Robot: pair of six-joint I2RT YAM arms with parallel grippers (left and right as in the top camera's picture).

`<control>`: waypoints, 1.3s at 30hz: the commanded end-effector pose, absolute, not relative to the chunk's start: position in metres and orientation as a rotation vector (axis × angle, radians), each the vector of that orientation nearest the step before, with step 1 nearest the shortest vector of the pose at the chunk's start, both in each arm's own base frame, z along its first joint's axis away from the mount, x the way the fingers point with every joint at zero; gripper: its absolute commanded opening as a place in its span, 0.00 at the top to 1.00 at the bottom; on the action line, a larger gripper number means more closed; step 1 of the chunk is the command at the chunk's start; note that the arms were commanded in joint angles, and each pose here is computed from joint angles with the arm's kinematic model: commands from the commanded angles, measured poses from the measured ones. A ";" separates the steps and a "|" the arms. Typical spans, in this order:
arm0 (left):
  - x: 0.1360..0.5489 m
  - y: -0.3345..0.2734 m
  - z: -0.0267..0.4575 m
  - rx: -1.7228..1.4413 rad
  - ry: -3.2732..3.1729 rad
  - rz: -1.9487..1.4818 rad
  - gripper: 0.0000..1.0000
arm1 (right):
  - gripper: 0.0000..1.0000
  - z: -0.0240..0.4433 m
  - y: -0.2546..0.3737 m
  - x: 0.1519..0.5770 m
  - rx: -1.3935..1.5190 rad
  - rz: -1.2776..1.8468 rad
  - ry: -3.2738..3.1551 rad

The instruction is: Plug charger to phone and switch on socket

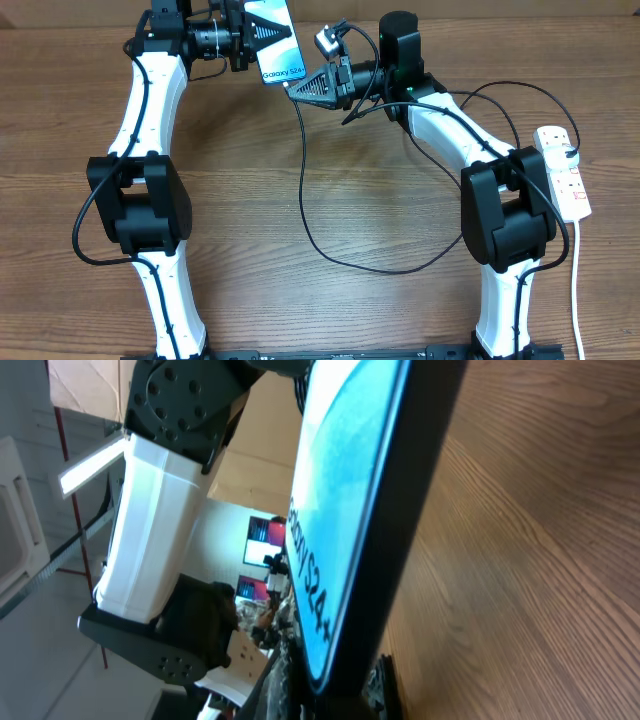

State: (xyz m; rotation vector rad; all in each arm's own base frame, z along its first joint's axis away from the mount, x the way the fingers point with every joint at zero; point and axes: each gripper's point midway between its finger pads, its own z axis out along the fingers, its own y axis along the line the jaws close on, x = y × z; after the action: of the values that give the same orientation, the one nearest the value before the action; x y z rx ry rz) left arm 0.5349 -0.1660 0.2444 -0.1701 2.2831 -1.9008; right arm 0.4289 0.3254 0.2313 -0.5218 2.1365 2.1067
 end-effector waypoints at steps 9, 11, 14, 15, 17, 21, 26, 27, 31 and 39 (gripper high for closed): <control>0.529 -0.171 0.259 -0.082 2.251 -1.921 0.96 | 0.96 0.251 0.315 0.437 -0.493 2.068 2.103; 0.530 -0.170 0.258 -0.082 2.251 -1.920 0.96 | 0.96 0.250 0.313 0.441 -0.462 2.059 2.108; 0.530 -0.170 0.259 -0.082 2.251 -1.920 0.96 | 0.96 0.250 0.311 0.445 -0.438 2.048 2.109; 0.530 -0.170 0.259 -0.082 2.251 -1.920 0.96 | 0.96 0.250 0.310 0.446 -0.435 2.046 2.110; 0.530 -0.170 0.258 -0.082 2.251 -1.920 0.96 | 0.96 0.250 0.310 0.446 -0.434 2.046 2.109; 0.530 -0.170 0.258 -0.083 2.251 -1.919 0.96 | 0.96 0.249 0.313 0.445 -0.426 2.043 2.114; 0.530 -0.170 0.258 -0.083 2.251 -1.920 0.96 | 0.96 0.247 0.319 0.453 -0.329 2.022 2.139; 0.530 -0.170 0.258 -0.083 2.251 -1.920 0.96 | 0.96 0.247 0.321 0.453 -0.324 2.019 2.140; 0.530 -0.170 0.258 -0.085 2.252 -1.919 0.96 | 0.96 0.246 0.328 0.451 -0.320 2.011 2.143; 0.529 -0.170 0.258 -0.107 2.262 -1.928 0.96 | 0.96 0.243 0.345 0.454 -0.263 1.966 2.147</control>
State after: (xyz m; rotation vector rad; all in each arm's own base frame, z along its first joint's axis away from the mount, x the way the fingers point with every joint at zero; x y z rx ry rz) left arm 0.5437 -0.1527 0.2408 -0.2117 2.2746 -1.8415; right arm 0.4409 0.3353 0.2269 -0.3571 2.1899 2.0691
